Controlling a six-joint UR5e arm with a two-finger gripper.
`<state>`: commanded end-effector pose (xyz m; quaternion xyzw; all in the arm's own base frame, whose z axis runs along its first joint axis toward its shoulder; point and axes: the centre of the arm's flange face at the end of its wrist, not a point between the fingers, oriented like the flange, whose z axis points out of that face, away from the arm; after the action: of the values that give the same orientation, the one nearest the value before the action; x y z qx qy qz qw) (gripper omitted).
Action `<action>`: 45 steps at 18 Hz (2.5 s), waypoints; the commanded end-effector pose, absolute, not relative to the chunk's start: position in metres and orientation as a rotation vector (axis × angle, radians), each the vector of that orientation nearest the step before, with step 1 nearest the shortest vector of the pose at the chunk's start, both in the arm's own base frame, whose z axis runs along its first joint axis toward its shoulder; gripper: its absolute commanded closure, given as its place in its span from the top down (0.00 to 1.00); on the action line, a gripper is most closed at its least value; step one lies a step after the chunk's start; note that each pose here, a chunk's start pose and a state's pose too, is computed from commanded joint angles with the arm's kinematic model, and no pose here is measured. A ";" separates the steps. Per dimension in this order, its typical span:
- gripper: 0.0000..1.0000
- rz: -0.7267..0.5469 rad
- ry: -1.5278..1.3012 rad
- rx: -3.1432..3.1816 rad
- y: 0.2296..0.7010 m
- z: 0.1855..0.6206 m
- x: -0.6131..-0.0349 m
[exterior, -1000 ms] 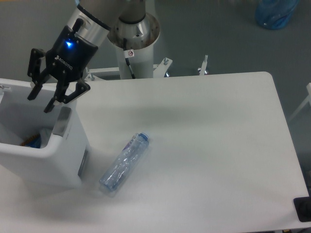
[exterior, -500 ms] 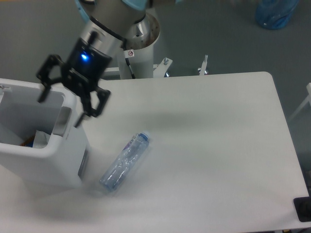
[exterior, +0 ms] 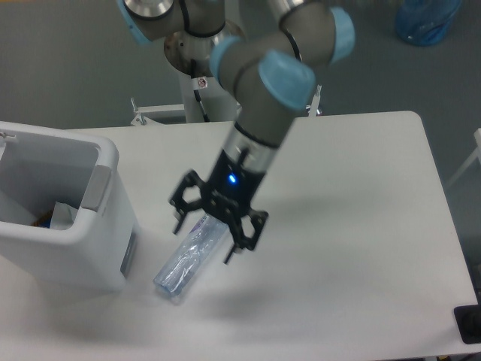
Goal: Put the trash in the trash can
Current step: 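Move the open gripper over the clear plastic bottle and lower it, then close the gripper on the bottle's cap end and lift it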
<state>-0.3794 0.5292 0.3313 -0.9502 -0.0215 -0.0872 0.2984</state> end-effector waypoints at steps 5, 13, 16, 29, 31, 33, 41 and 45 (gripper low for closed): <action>0.99 -0.294 -0.006 -2.636 0.563 0.282 -0.343; 0.98 -0.378 -0.082 -2.870 0.624 0.246 -0.323; 0.97 -0.426 -0.084 -2.916 0.630 0.236 -0.316; 0.94 -0.366 -0.116 -3.102 0.655 0.190 -0.282; 0.76 -0.339 -0.130 -3.123 0.657 0.187 -0.281; 0.49 -0.331 -0.138 -3.123 0.658 0.189 -0.278; 0.08 -0.280 -0.140 -3.076 0.662 0.225 -0.284; 0.07 -0.226 -0.224 -2.994 0.648 0.270 -0.331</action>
<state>-0.3310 0.6479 0.2704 -0.9923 -0.0743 -0.0750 0.0651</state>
